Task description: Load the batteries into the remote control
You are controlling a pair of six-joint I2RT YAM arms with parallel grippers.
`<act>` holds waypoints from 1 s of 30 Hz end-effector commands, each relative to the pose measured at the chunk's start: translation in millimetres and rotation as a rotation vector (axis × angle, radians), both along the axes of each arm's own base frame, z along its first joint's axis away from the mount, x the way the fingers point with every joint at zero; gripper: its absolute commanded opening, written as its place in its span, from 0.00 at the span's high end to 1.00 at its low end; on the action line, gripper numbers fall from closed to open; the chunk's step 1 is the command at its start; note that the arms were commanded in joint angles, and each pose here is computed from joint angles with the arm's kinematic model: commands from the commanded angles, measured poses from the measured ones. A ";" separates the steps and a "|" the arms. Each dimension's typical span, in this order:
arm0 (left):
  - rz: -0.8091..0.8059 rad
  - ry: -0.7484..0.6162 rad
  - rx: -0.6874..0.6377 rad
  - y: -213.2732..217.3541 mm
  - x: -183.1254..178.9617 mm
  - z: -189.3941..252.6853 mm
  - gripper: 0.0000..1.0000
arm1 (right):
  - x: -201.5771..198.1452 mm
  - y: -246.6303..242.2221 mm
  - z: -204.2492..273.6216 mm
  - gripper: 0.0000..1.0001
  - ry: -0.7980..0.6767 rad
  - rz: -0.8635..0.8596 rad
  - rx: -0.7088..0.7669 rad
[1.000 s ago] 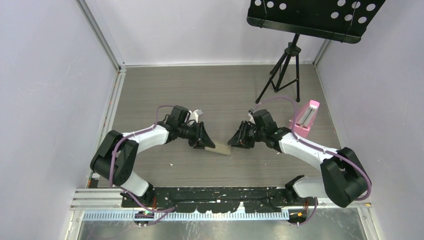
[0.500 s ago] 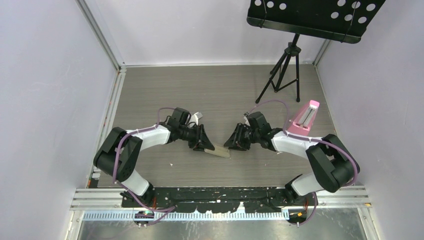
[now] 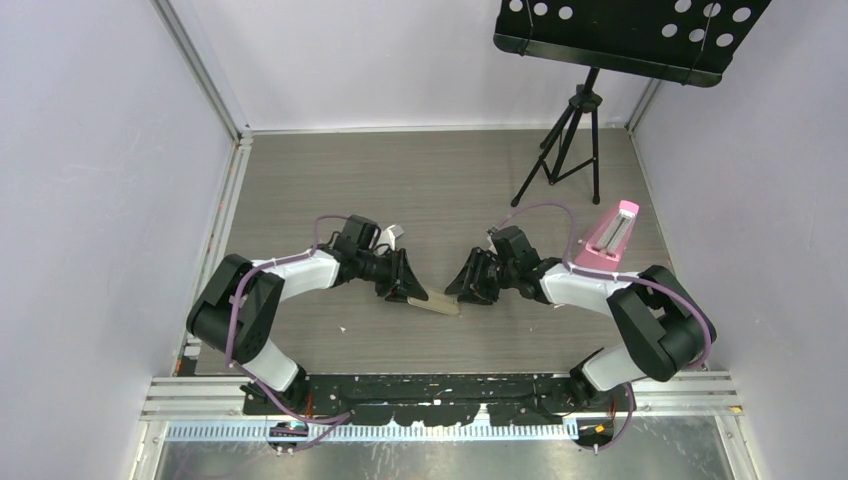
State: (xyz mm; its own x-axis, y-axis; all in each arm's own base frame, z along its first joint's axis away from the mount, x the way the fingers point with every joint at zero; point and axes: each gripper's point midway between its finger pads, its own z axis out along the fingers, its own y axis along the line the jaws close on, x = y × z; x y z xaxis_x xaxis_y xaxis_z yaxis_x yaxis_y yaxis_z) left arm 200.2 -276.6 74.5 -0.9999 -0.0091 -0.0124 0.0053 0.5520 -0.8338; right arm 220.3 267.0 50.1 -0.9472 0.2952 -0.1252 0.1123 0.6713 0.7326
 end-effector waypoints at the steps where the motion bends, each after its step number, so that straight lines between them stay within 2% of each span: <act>1: 0.016 0.004 0.053 6.1 -3.0 -11.1 1.00 | -6.6 4.5 -6.2 0.52 0.008 0.002 -0.005; 6: 0.025 0.009 0.059 6.5 -2.7 -12.2 1.00 | -10.4 10.0 -5.9 0.53 0.024 0.003 0.037; 9: 0.032 0.009 0.065 7.1 -1.8 -13.1 1.00 | -10.2 13.5 -1.1 0.60 0.014 0.000 0.066; 21: 0.035 0.012 0.078 8.0 -1.8 -16.8 1.00 | -10.4 9.5 13.0 0.76 -0.022 -0.014 0.072; 26: 0.037 0.014 0.081 8.8 -2.0 -17.4 1.00 | -9.7 8.3 9.0 0.74 -0.016 -0.020 0.059; 30: 0.038 0.012 0.084 9.1 -2.0 -17.4 1.00 | -10.9 3.1 -1.8 0.67 0.002 -0.035 0.018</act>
